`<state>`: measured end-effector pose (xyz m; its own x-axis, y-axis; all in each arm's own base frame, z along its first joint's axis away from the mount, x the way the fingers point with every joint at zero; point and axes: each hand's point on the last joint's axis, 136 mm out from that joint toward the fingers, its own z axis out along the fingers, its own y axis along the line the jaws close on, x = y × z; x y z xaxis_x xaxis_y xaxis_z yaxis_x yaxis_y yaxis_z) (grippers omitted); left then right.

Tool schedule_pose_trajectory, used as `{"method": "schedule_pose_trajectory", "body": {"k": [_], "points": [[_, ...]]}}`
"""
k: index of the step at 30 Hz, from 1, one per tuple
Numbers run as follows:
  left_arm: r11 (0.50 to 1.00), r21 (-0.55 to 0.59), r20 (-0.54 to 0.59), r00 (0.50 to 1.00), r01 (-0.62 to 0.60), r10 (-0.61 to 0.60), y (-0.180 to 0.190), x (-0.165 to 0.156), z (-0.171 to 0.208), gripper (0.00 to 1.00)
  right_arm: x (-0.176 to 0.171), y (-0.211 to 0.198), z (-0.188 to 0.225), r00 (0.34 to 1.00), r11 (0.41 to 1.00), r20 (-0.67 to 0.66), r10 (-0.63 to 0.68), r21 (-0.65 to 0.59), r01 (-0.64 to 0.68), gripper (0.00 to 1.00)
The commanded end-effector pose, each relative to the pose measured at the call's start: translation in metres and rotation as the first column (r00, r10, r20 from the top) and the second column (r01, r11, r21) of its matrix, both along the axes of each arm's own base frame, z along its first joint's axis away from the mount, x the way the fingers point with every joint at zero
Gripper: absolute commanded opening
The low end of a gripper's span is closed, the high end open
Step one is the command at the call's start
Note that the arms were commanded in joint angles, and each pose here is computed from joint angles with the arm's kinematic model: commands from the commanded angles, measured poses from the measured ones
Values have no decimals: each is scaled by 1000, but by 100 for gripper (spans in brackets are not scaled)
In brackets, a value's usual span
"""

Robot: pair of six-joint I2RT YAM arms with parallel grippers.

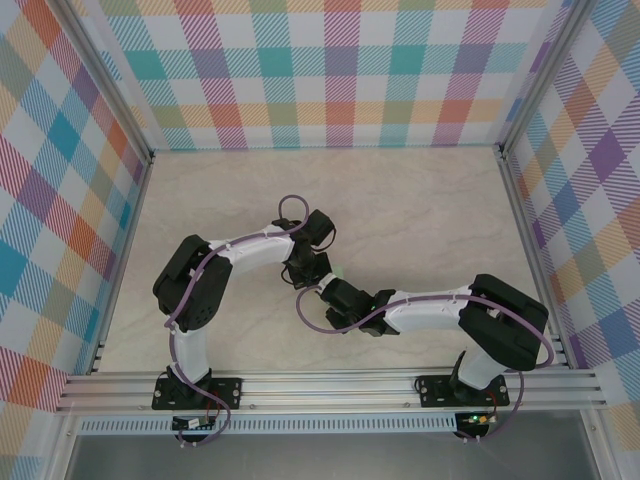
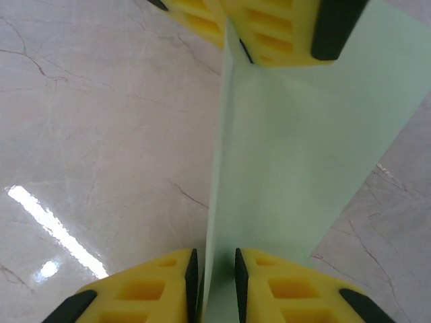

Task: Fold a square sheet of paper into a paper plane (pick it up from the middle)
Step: Fold the wing for the fifth time at the center of the table.

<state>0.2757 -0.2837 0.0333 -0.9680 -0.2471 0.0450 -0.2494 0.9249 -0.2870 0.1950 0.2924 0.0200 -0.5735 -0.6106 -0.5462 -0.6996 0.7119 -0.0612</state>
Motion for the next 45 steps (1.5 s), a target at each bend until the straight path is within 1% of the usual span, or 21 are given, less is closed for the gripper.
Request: {"method": "schedule_pose_trajectory", "body": {"k": [1,4,6,9,11,12,15,17,20,22,25,27,29,30,31,33,34,36,38,42,45], "points": [[1000,1,-6,1000,9,-9,-2,-2,7,1,0,2,4,1000,1000,6,-18,14,18,21],[1000,4,-4,1000,9,-9,-1,-2,7,2,0,2,6,999,998,-5,-47,35,47,22],[1000,7,-5,1000,8,-8,-1,-2,6,2,-2,4,7,998,997,-22,-51,57,52,19],[1000,11,-9,1000,7,-7,1,-3,5,2,-3,5,7,997,994,-41,-73,76,76,20],[1000,12,-7,1000,8,-7,1,-3,6,2,-3,4,6,994,992,-50,-93,80,97,22],[1000,14,-10,1000,7,-7,2,-3,5,2,-3,5,5,993,991,-56,-102,87,106,25],[1000,15,-12,1000,10,-9,2,-4,4,2,-5,8,7,992,988,-75,-104,104,112,25],[1000,15,-11,1000,10,-10,1,-3,4,2,-6,9,8,991,986,-85,-104,119,114,27],[1000,16,-10,1000,9,-8,2,-4,5,2,-6,10,10,991,985,-86,-105,129,115,25],[1000,17,-10,1000,9,-9,2,-4,5,2,-6,10,11,991,984,-86,-106,131,117,21],[1000,17,-9,1000,11,-10,2,-4,6,2,-8,10,11,990,984,-93,-103,139,115,19],[1000,20,-6,1000,8,-8,3,-4,7,3,-10,10,8,989,983,-105,-102,140,116,14],[1000,14,5,1000,9,-9,3,-3,10,9,-11,10,7,987,979,-122,-108,159,127,10],[1000,16,14,1000,6,-6,4,-2,13,10,-12,9,6,984,976,-136,-115,171,137,9],[1000,21,30,1000,-1,0,6,0,17,14,-12,8,6,982,972,-148,-119,185,146,7],[1000,23,80,997,-18,16,10,5,30,34,-13,8,7,975,956,-189,-115,245,160,5],[999,20,105,994,-25,23,12,8,36,40,-14,9,9,972,948,-209,-108,273,164,4],[999,23,163,986,-46,41,18,13,50,44,-15,10,13,963,924,-252,-93,338,178,3],[998,4,214,975,-61,59,20,16,61,53,-15,10,17,952,895,-295,-79,399,198,3],[995,-44,272,957,-92,101,26,16,69,55,-15,9,21,919,835,-393,-40,491,246,2],[993,-80,293,950,-84,104,25,12,68,53,-14,9,23,888,794,-459,-16,534,290,2]]}}
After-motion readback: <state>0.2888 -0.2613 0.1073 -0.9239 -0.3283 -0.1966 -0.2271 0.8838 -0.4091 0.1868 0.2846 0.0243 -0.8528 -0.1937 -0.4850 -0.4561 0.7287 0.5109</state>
